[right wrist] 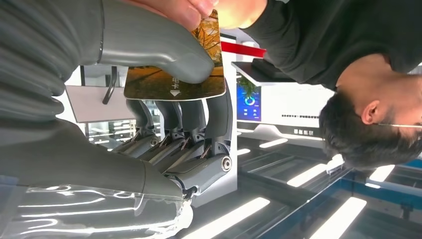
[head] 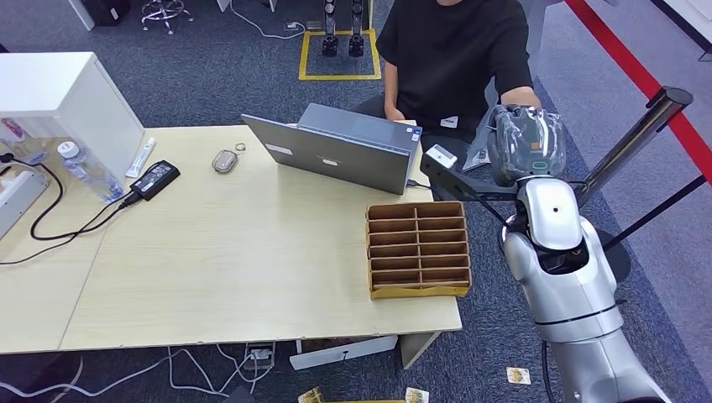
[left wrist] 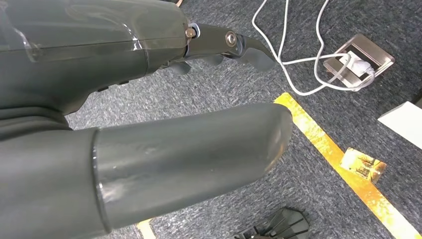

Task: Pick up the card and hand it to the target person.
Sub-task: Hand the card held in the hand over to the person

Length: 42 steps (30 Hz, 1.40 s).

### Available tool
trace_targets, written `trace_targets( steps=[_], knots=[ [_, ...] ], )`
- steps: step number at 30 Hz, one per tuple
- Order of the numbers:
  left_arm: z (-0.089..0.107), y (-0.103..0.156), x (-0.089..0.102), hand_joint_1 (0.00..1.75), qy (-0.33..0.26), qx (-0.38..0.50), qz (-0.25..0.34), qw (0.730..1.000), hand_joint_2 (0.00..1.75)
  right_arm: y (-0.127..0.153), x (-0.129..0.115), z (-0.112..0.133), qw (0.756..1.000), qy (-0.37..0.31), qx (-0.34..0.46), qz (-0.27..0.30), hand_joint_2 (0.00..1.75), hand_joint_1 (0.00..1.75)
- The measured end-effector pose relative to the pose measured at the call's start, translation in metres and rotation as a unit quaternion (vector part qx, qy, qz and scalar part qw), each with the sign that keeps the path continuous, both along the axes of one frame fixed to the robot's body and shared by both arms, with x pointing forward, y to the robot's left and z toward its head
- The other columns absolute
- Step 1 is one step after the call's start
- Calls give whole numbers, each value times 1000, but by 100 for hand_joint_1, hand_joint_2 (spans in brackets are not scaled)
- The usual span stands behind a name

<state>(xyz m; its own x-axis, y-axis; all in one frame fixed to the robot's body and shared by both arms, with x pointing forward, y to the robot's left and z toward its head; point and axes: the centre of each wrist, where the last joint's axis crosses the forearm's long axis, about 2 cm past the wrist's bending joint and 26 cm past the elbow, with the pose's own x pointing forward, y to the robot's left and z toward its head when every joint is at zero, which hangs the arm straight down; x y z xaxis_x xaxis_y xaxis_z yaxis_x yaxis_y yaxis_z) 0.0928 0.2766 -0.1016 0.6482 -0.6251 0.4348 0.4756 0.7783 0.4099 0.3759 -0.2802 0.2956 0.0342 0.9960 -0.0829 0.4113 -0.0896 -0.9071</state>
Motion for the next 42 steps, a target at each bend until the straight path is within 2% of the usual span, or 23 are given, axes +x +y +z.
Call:
trace_targets(
  steps=[2,3,5,6,7,9,14,18,26,35,42],
  knots=[
    [0,0,0,0,0,0,0,1000,0,0,1,-1,1000,3,-1,-1,175,125],
    [0,-1,0,0,0,0,-1,1000,0,0,1,-2,1000,4,-1,-2,175,113],
    [0,-1,0,0,0,0,-1,1000,0,-1,1,-3,1000,6,-2,-3,175,66],
    [0,-1,0,0,0,0,-1,1000,0,-1,2,-4,1000,6,-3,-4,175,36],
    [0,-1,0,0,1,0,-1,1000,0,-1,2,-4,1000,8,-6,-6,175,15],
    [0,0,-1,0,2,1,0,1000,0,-2,3,-6,1000,12,-16,-13,175,0],
    [0,1,-1,0,4,3,0,1000,0,-4,6,-14,997,48,-43,-32,175,0],
    [-1,1,-2,0,7,6,1,1000,0,-4,8,-19,997,60,-35,-31,175,0],
    [-1,1,-3,0,11,7,2,1000,0,-3,-1,-31,998,26,51,0,175,0],
    [-1,-5,-3,0,21,11,11,1000,0,3,-40,-36,980,-31,190,56,175,0],
    [0,-11,-3,0,21,8,21,1000,0,10,-75,-58,956,-37,274,97,175,0]
  ],
)
